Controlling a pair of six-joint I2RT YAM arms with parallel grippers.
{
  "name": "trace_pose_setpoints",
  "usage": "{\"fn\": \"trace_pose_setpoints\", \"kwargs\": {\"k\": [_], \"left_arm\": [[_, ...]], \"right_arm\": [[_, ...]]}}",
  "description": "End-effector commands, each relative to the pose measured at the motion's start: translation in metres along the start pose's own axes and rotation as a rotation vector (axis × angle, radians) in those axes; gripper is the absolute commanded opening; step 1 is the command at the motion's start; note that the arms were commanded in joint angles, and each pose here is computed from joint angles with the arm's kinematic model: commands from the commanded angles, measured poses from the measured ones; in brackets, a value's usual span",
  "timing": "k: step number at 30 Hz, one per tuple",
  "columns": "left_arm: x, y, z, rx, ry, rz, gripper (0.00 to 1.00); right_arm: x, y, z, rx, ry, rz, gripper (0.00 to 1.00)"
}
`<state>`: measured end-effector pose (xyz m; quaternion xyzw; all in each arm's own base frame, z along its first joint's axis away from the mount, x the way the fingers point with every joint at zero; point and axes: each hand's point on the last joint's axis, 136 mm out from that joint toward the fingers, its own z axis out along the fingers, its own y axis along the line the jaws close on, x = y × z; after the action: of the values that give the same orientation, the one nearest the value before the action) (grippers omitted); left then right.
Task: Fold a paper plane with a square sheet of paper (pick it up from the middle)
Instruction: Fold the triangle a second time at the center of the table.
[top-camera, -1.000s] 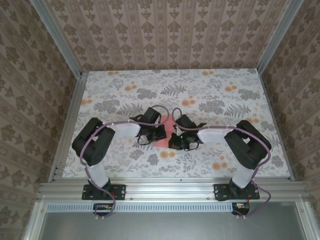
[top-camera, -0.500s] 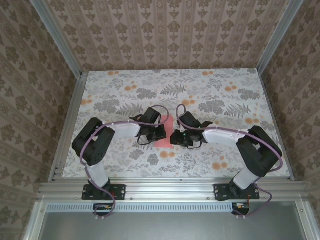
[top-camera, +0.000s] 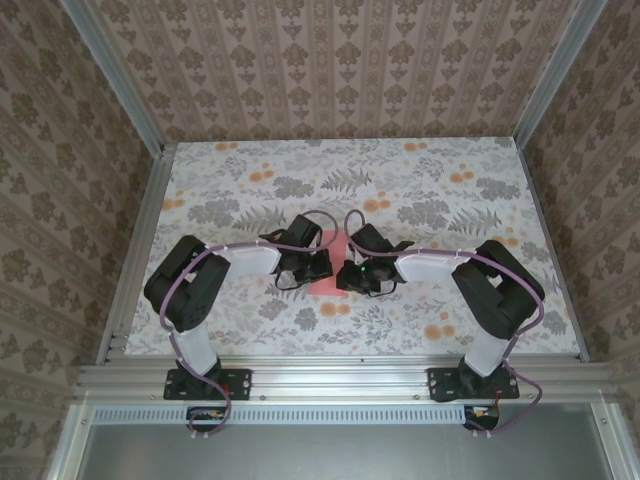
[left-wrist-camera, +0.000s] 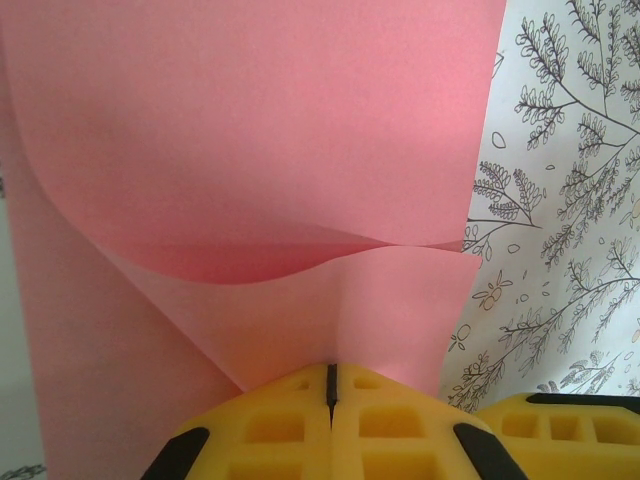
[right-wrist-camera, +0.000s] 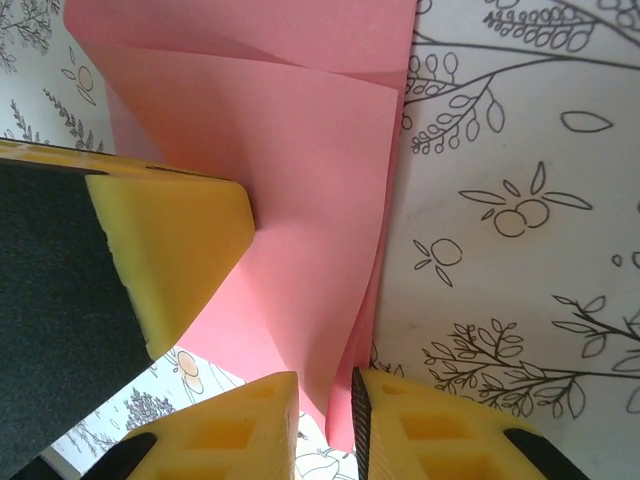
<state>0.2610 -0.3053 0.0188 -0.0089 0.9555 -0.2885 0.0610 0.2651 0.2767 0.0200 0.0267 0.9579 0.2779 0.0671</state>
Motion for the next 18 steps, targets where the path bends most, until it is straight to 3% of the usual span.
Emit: {"fn": "trace_pose_setpoints", "kwargs": {"k": [1, 12, 18], "left_arm": [[0.010, 0.025, 0.001, -0.097, 0.018, -0.040, 0.06], [0.004, 0.012, -0.007, -0.053, -0.001, -0.026, 0.07], [-0.003, -0.013, -0.022, 0.049, -0.045, 0.006, 0.17]], "right_arm": [[-0.005, 0.010, 0.004, -0.041, 0.010, 0.009, 0.21], [-0.004, 0.003, 0.012, -0.046, 0.019, 0.043, 0.11], [-0.001, -0.008, 0.016, -0.026, 0.033, 0.069, 0.05]]}}
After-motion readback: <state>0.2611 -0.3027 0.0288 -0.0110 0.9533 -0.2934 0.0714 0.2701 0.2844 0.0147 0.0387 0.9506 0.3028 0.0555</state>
